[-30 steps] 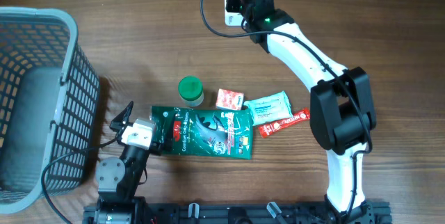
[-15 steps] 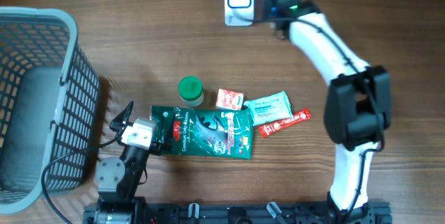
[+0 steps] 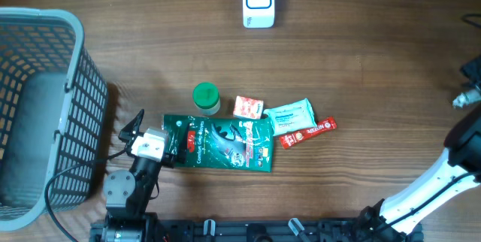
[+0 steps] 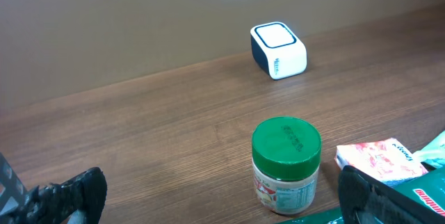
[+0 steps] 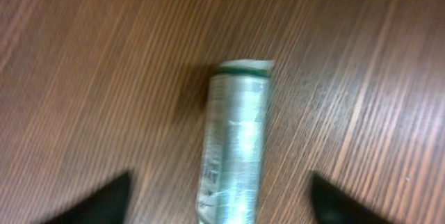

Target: Scan the item barcode

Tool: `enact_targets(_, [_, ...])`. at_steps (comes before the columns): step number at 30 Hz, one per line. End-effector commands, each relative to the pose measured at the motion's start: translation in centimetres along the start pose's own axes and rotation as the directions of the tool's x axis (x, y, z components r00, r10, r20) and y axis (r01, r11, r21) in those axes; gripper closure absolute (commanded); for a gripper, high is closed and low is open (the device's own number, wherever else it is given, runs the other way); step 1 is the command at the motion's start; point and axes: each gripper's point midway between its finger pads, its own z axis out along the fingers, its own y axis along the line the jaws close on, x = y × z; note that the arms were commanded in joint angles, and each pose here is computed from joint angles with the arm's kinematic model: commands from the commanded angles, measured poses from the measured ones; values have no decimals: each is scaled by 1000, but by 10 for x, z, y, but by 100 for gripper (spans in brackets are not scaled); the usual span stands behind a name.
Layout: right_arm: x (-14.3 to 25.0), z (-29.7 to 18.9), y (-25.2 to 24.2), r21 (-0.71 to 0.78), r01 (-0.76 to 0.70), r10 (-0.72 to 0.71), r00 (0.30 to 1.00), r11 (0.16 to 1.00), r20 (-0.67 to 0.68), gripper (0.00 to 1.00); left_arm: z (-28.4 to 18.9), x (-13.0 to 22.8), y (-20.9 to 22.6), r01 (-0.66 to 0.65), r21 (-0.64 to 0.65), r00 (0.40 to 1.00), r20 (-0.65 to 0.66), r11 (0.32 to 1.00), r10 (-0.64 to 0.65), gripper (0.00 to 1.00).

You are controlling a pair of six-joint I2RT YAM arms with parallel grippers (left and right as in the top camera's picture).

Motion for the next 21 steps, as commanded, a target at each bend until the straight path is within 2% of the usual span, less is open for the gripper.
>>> enact_targets(1, [-18, -57, 41, -317, -17, 9, 1000, 948, -26, 0, 0, 0, -4, 5, 21, 1000, 3, 1000, -5, 0])
enact_targets(3, [-10, -128, 70, -539, -62, 16, 996, 840, -90, 0, 0, 0, -4, 5, 21, 1000, 3, 1000, -5, 0])
enact_targets(5, [27, -187, 84, -640, -127, -24, 975, 758, -223, 0, 0, 0, -4, 5, 21, 1000, 3, 1000, -6, 0])
enact_targets(6, [60, -219, 91, -678, -134, -104, 948, 723, -299, 0, 0, 0, -4, 5, 21, 1000, 3, 1000, -6, 0])
enact_targets(8, [116, -260, 106, -735, -31, -304, 898, 677, -318, 0, 0, 0, -4, 5, 21, 1000, 3, 1000, -6, 0])
enact_targets(10, [172, -277, 118, -743, 143, -498, 821, 654, -280, 0, 0, 0, -4, 6, 21, 1000, 2, 1000, -6, 0])
enact_targets(12, [225, -276, 113, -673, 267, -599, 732, 690, -324, 0, 0, 0, -4, 6, 21, 1000, 2, 1000, -6, 0])
enact_targets(15, [278, -274, 104, -593, 382, -663, 648, 709, -375, 1, 0, 0, -4, 6, 21, 1000, 2, 1000, -6, 0])
enact_targets(18, [313, -285, 98, -593, 446, -720, 582, 671, -377, 0, 0, 0, -4, 5, 21, 1000, 3, 1000, -6, 0])
enact_targets(19, [320, -292, 92, -598, 463, -737, 567, 655, -368, 0, 0, 0, -4, 5, 21, 1000, 3, 1000, -6, 0])
enact_targets(20, [326, -307, 72, -585, 488, -741, 581, 648, -337, 0, 0, 0, -4, 5, 21, 1000, 3, 1000, -6, 0])
enact_targets(21, [323, -313, 51, -537, 496, -698, 660, 682, -277, 0, 0, 0, -4, 5, 21, 1000, 3, 1000, -6, 0])
